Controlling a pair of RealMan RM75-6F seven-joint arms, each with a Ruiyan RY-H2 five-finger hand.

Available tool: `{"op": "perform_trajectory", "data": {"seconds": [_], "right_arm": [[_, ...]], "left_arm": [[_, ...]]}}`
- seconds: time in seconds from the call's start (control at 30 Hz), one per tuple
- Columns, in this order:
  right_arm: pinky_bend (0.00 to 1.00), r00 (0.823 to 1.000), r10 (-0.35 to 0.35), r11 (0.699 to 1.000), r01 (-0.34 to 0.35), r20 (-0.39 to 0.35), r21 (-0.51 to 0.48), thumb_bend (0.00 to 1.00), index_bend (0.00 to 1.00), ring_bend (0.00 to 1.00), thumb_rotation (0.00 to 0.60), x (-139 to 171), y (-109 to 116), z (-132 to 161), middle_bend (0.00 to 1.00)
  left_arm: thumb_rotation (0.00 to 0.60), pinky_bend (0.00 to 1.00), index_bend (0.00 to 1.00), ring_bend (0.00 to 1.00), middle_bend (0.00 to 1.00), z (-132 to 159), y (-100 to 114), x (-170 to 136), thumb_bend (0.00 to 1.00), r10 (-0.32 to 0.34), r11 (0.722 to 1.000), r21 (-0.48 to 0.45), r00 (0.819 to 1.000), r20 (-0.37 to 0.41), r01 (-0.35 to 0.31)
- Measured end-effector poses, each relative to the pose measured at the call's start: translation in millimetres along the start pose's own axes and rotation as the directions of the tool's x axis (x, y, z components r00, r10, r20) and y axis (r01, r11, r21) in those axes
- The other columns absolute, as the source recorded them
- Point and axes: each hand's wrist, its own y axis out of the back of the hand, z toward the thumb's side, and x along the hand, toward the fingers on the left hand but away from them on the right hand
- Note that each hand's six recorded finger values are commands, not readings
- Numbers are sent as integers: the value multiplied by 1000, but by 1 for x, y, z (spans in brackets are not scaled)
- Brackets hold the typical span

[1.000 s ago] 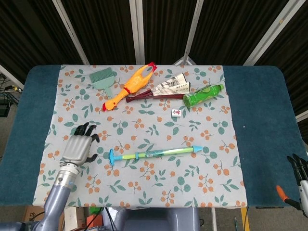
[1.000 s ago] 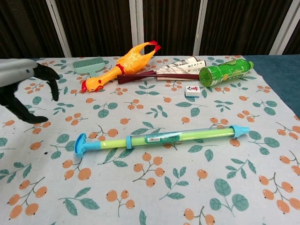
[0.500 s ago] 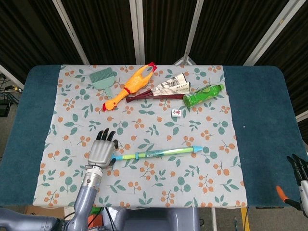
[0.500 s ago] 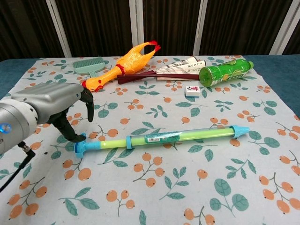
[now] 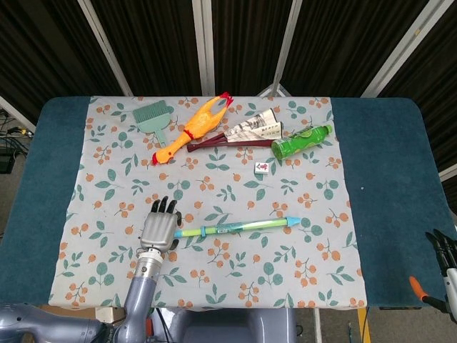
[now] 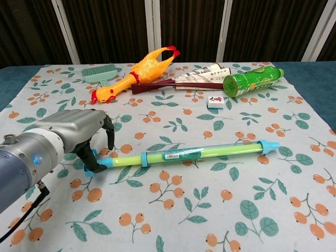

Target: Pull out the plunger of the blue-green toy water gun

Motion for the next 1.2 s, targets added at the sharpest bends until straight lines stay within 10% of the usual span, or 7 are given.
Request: {"op": "perform_trajectory", "data": {"seconds": [1.2], "right_arm": [[0,998,70,998,-70,-2,-2,347,0,0,600,-14,-11,19,0]], "left_arm": [[600,93,580,0,103,-46,10,14,463,30,998,47,998,-55,-28]]}}
